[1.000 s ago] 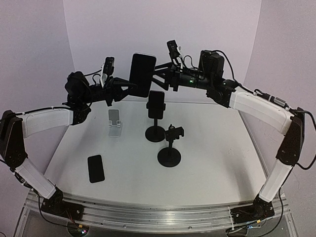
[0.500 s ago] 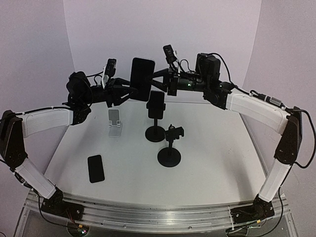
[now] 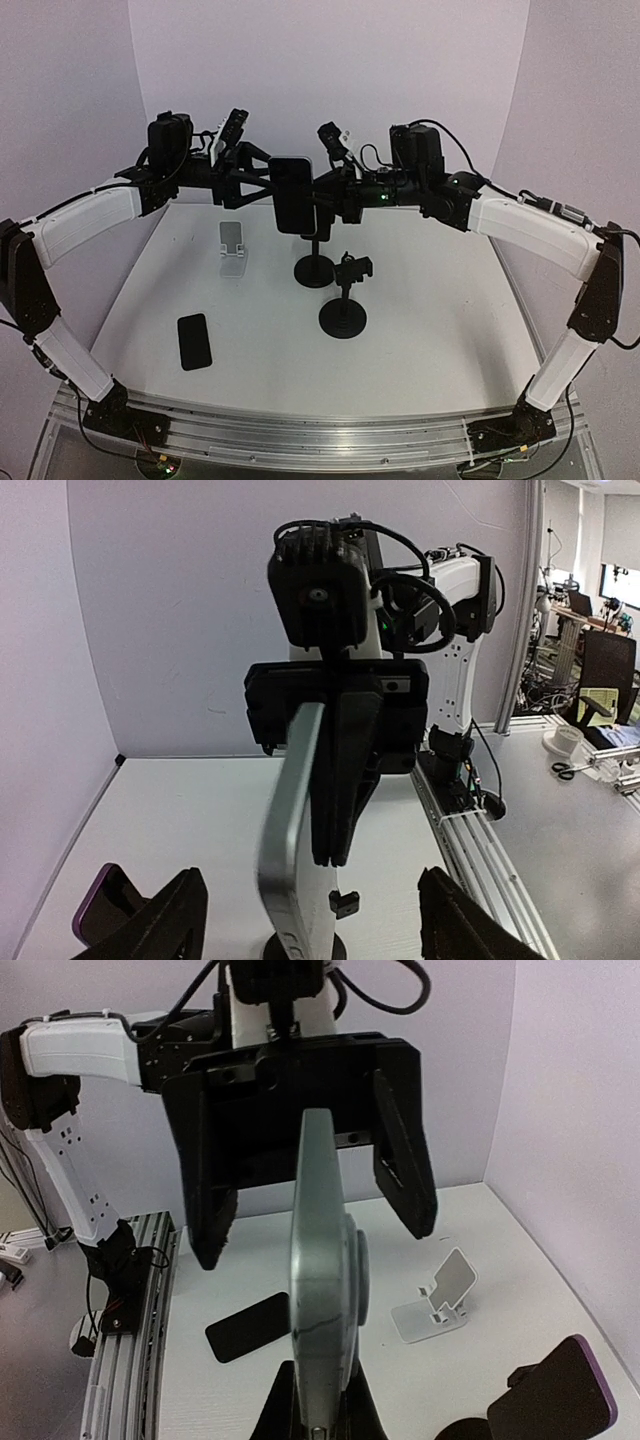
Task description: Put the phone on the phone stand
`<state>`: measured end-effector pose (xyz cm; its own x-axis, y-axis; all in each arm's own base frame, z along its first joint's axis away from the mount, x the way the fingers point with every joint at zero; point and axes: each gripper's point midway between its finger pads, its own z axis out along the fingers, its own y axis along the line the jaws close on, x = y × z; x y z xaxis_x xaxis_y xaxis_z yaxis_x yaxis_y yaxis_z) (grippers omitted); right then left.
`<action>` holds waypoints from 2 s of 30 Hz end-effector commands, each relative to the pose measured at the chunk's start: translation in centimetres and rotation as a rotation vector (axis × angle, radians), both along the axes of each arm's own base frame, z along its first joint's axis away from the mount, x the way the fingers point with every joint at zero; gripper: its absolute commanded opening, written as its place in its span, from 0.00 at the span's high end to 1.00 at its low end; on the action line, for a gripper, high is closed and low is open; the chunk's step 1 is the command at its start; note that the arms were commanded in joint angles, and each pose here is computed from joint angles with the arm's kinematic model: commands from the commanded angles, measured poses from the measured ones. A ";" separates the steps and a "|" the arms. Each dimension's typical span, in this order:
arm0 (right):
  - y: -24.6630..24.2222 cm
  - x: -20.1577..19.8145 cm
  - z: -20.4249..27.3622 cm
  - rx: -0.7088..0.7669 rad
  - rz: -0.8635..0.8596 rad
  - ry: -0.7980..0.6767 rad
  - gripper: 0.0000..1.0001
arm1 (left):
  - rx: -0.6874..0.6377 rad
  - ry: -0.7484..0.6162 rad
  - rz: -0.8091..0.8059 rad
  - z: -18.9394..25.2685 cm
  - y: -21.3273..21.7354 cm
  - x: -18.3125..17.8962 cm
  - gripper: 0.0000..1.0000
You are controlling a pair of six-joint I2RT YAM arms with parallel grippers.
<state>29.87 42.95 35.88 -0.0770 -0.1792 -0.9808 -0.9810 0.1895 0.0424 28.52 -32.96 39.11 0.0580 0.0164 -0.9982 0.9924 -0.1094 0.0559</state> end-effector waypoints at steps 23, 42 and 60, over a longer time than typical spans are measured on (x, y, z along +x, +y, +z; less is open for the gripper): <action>-0.2 -1.9 6.2 0.132 0.047 -0.171 1.00 | -0.055 0.122 -0.150 -0.2 -2.8 -3.9 1.00; -12.4 5.9 -2.4 0.081 -0.822 0.348 0.26 | -0.209 0.103 0.094 1.0 -4.8 0.1 1.00; -16.5 -4.6 -9.0 0.148 -0.760 -0.032 0.60 | -0.246 0.301 0.273 -0.9 -12.4 0.5 1.00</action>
<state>25.34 27.25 18.78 -0.3593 -0.1550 -0.9203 -0.5596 0.8249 0.0796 29.12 -45.23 33.53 -0.2901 -0.1304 -0.9481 0.9444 0.1211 -0.3056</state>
